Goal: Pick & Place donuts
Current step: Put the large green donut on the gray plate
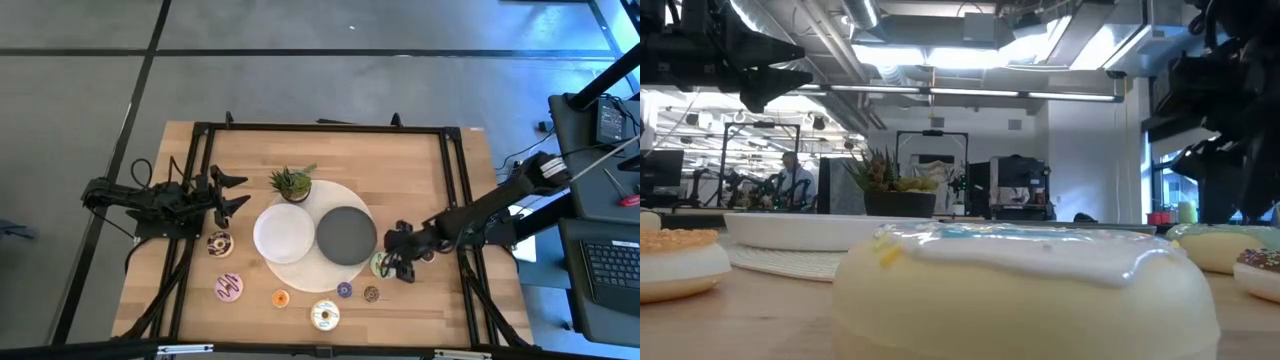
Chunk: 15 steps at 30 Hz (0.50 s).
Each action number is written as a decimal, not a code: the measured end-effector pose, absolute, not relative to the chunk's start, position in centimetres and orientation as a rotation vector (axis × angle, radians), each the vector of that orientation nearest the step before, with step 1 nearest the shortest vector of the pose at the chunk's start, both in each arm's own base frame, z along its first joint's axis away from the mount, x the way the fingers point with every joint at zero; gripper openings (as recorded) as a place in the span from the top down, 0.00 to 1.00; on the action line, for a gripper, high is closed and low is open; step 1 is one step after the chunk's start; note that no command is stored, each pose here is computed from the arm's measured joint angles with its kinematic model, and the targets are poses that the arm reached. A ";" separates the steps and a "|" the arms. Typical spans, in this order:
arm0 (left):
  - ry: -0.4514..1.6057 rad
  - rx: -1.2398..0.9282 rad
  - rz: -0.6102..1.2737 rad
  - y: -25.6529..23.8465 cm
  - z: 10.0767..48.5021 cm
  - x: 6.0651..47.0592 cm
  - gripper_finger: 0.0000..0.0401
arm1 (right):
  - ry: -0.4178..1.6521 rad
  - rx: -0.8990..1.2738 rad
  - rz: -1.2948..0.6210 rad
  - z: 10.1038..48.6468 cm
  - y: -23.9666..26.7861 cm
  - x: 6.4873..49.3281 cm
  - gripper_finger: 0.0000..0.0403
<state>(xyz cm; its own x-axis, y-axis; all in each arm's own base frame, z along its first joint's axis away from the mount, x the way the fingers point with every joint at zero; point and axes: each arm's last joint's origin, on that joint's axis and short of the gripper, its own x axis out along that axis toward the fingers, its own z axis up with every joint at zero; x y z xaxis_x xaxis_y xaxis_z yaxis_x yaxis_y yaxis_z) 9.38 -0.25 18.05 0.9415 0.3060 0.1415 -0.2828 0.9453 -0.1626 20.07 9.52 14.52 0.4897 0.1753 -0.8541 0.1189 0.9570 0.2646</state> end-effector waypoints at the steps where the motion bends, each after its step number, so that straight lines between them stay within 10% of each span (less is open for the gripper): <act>1: -0.166 -0.141 0.301 -0.2 18.0 9.4 0.33 | 1.070 0.300 0.024 14.4 9.6 20.3 0.43; 15: -0.166 -0.141 0.302 -0.2 18.0 9.4 0.33 | 1.141 0.222 -0.064 13.2 9.7 20.8 0.52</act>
<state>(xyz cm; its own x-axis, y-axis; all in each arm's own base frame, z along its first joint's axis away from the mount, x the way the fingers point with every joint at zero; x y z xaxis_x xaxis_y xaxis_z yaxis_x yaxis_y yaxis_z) 9.38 -0.25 18.04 0.9415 0.3062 0.1410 -0.2831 0.9452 -0.1624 20.84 9.66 13.25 0.4174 0.0624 -0.9066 0.1639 0.9761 0.1426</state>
